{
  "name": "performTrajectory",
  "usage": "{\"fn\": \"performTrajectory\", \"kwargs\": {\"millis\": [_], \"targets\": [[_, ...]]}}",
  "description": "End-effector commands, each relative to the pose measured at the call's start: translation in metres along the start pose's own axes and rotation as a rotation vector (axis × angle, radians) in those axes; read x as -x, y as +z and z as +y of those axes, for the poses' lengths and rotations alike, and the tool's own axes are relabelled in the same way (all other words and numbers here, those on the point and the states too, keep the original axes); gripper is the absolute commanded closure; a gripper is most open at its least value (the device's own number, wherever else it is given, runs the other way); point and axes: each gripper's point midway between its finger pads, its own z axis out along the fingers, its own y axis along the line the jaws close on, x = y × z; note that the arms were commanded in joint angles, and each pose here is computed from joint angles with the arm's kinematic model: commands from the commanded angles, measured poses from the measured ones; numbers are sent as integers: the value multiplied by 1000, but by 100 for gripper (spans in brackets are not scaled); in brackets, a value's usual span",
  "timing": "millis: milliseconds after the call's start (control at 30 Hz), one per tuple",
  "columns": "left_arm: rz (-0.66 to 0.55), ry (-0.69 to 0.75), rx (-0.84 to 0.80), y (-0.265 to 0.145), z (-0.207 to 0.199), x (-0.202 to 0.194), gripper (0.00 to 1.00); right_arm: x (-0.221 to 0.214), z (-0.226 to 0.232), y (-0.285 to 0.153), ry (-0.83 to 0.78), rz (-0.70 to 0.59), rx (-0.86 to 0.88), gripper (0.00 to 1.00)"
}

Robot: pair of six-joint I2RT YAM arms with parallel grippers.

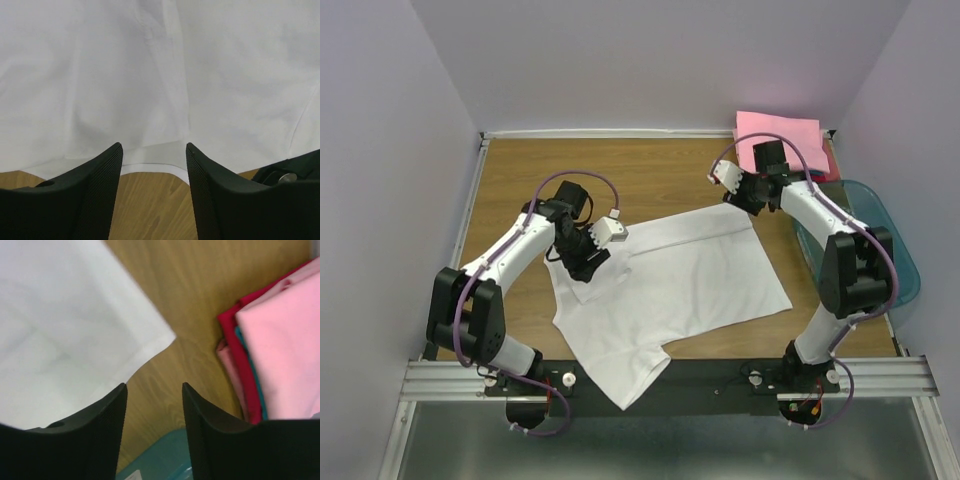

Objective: Fold and stack the t-shirts
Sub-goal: Fold the tshirt

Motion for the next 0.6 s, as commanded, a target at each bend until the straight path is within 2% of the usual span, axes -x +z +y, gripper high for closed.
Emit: {"fn": "performTrajectory", "kwargs": {"millis": [0,133,200,233,300,333,400,533,567], "targets": [[-38,-64,46,9,20,9,48,2,20,8,153,28,134,49],[34,-141,77,32,39,-8,75,-2,33,27,199,94,175,62],[53,-161,91,37,47,-13,79,-7,40,37,204,128,190,67],[73,-181,88,42,51,-19,84,-8,43,40,208,139,196,67],[116,-210,110,47,59,-32,87,-14,52,49,208,173,214,68],[141,-239,113,52,66,-41,95,-17,56,53,209,187,223,68],[160,-261,134,53,78,-49,99,-24,60,59,216,219,226,68],[207,-306,167,60,108,-63,100,-33,63,80,240,265,231,68],[194,-313,208,55,127,-58,100,-34,61,85,259,276,219,68]]}}
